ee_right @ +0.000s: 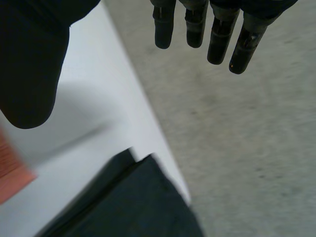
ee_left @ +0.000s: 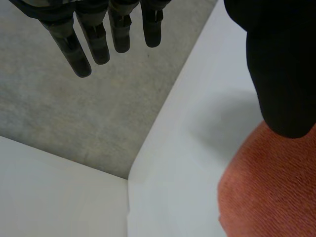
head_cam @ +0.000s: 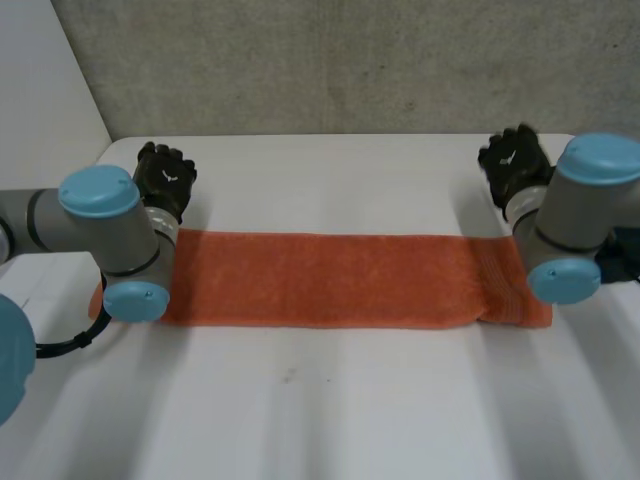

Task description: Fold the laundry.

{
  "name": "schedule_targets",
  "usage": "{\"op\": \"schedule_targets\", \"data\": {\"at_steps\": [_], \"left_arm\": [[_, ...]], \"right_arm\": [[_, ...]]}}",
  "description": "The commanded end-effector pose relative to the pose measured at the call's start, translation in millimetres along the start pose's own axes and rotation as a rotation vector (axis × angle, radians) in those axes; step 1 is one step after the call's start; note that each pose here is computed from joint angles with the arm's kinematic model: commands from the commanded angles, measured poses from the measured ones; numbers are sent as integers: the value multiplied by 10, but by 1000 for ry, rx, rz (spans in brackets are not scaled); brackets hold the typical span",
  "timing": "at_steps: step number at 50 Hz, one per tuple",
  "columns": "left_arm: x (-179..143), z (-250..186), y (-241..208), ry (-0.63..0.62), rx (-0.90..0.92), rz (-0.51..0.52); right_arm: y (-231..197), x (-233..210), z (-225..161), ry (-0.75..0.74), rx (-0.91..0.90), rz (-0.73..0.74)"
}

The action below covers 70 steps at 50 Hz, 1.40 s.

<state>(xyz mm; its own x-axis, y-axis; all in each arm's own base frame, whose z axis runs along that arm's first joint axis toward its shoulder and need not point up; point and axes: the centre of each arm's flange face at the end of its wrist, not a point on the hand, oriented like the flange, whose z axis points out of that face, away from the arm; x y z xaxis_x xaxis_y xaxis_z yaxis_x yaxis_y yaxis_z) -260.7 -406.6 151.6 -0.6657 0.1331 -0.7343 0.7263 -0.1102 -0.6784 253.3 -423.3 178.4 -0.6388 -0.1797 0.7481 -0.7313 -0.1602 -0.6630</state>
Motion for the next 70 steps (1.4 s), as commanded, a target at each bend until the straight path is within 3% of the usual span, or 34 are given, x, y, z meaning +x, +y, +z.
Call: {"op": "schedule_targets", "data": {"at_steps": [1, 8, 14, 21, 34, 47, 59, 65, 70], "left_arm": [[-326, -259, -237, -4, 18, -73], [-566, -707, -431, 56, 81, -233], [-649, -1083, -362, 131, 84, -329], [-591, -1389, -145, 207, 33, -390], [-521, -1433, 71, 196, -7, -395], [-496, -1450, 80, 199, -3, -394], [-524, -1463, 62, 189, 5, -394], [-536, -1484, 52, 186, 9, -393], [-559, -1493, 30, 180, 17, -393]], "right_arm": [[-374, 490, -246, 48, 41, 139], [-317, 716, -715, -93, -132, 289], [-17, 538, -1124, -299, -276, 438], [366, 327, -1349, -374, -311, 505], [742, 32, -1266, -340, -270, 498], [842, -6, -1129, -329, -266, 480], [1117, 564, -1128, -157, -327, 356], [1357, 924, -1126, -53, -390, 194], [1186, 1005, -1105, -28, -355, 78]]}}
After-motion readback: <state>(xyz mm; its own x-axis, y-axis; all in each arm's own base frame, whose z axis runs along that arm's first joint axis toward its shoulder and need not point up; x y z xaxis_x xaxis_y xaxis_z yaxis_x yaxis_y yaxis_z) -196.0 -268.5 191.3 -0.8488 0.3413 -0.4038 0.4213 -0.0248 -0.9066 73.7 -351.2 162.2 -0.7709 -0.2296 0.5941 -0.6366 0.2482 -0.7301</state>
